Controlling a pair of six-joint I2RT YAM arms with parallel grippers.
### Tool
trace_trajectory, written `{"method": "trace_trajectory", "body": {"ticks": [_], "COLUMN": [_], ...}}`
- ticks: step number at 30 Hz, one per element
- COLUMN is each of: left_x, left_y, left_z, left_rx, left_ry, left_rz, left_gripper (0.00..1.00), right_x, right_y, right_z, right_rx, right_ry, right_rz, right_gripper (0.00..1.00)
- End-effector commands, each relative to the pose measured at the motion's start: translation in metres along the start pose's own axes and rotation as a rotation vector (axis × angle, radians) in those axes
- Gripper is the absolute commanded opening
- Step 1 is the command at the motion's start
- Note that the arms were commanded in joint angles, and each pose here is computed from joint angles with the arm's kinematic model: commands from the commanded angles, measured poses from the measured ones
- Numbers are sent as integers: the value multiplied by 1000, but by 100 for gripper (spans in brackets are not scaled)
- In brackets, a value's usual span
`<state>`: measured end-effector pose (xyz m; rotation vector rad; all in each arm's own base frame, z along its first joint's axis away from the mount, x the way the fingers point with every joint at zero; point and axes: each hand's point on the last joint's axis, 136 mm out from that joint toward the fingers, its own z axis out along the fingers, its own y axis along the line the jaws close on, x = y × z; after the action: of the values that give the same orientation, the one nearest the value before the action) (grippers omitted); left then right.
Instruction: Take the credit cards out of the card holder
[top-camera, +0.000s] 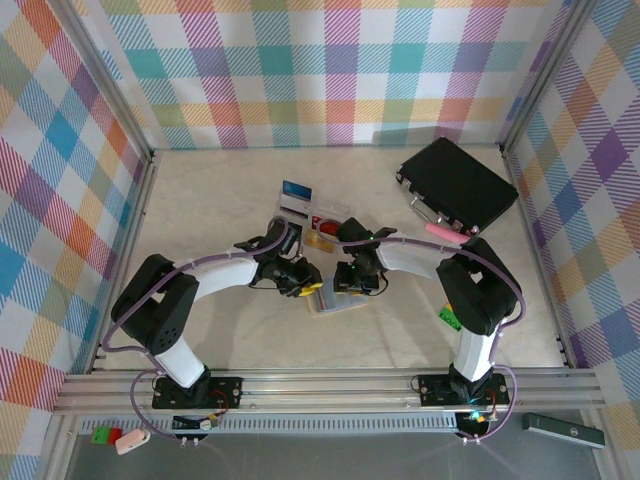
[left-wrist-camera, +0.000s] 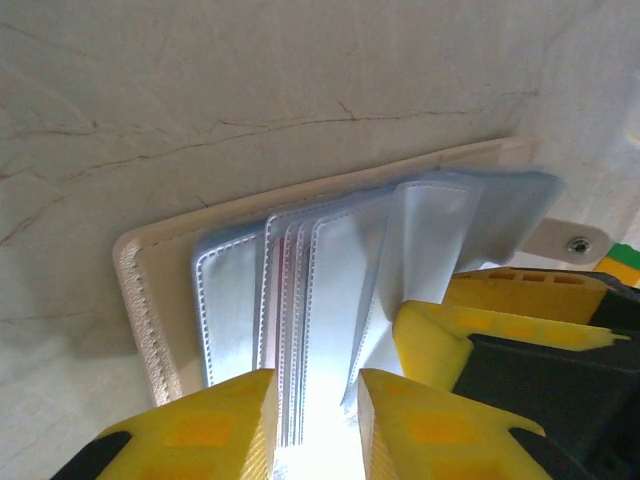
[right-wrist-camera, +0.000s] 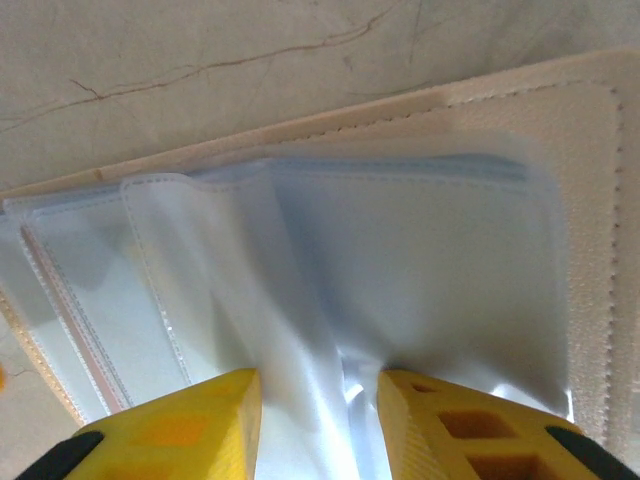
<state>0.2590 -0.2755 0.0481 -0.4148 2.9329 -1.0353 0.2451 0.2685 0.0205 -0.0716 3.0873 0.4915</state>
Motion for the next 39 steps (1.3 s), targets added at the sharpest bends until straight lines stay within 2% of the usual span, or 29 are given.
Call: {"method": "trace_trajectory", "body": {"ticks": [1, 23, 29, 39], "left_x": [2, 6, 7, 6], "left_y": [-13, 14, 5, -12], "left_z": [7, 27, 27, 27], "left_rx": [20, -134, -109, -69], "left_ry": [14, 53, 62, 77], "left_rz": [6, 38, 74, 114], "left_gripper": [25, 25, 21, 23], "right_x": [24, 27, 29, 30], "right_y": [-25, -25, -25, -25], "right_z": [32, 36, 37, 39], "right_rx": [75, 46, 18, -17], "right_ry": [90, 98, 106, 113], "right_rz": [28, 43, 59, 77], "right_gripper": [37, 33, 30, 25]}}
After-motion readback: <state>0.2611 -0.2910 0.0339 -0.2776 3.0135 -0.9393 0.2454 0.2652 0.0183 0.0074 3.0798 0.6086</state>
